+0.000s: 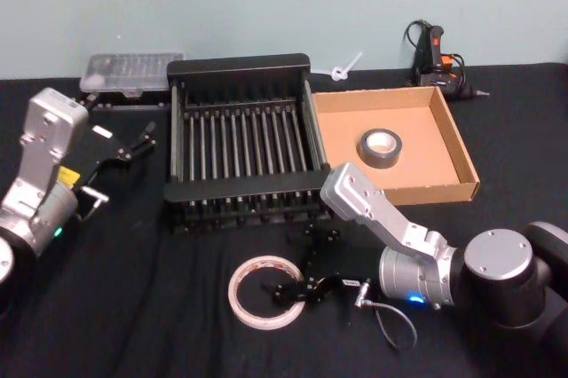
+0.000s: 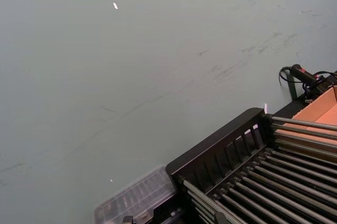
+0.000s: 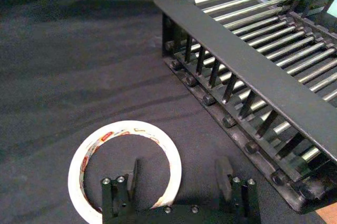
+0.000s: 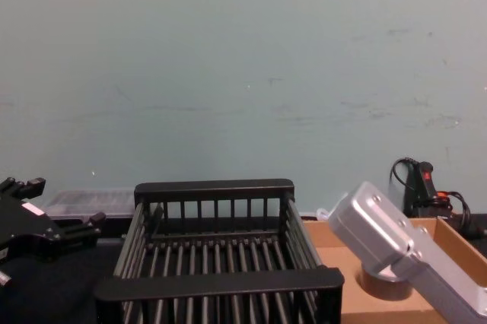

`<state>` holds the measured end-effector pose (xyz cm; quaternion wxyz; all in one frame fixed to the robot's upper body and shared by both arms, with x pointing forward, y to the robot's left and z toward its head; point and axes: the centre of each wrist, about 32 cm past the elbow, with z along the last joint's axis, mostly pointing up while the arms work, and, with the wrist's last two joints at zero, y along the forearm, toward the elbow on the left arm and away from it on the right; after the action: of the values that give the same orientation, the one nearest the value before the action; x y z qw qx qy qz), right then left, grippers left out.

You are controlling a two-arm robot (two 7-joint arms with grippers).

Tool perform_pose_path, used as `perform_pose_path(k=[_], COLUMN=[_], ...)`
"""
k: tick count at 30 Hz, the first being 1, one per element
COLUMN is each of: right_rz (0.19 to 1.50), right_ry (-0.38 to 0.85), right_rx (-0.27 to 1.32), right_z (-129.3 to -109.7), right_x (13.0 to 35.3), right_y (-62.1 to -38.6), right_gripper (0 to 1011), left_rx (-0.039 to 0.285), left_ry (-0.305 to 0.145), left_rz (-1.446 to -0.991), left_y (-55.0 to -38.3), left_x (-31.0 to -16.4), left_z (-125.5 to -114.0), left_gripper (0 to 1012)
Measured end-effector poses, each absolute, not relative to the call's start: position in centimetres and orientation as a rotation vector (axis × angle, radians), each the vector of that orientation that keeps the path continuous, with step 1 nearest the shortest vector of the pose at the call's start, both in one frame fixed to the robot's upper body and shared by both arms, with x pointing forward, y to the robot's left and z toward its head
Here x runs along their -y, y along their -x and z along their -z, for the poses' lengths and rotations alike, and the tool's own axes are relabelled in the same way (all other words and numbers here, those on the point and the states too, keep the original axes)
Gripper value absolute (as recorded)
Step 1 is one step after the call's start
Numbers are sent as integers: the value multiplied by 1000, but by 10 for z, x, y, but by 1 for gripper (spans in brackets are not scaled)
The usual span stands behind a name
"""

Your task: Pick up the white tape and place it into the black box , Pick up the silver tape and place it into the brown box.

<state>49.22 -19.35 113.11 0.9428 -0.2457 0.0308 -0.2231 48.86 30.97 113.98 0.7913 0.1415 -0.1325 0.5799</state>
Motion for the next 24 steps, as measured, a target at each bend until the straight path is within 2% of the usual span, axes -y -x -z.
perform_pose_path(k=[8,9,10,12,13,24], right_rz=[454,454,454,454,454,454], right_ry=[500,500,500,500,500,500], right_rx=[-64,-64,-64,-65,-65,-66], right_z=[-1131,-1131,-1131,-1131,-1131,-1131], right_x=[194,194,194,194,194,194], right_y=[-492,-492,-492,-492,-492,-492], right_gripper=[798,743,732,648,648,274], left_rx=[285,285,285,285,285,285], left_ry=[-305,-304,-304,-304,-304,-304], left_rz=[-1248,-1248,-1248,-1248,-1248,-1248], left_y=[-489,-489,-489,-489,-489,-489], left_x=[-310,-310,-310,-310,-310,-310], left_z=[-1140,-1140,-1140,-1140,-1140,-1140], left_gripper=[1001,1001,1001,1001,1001,1001])
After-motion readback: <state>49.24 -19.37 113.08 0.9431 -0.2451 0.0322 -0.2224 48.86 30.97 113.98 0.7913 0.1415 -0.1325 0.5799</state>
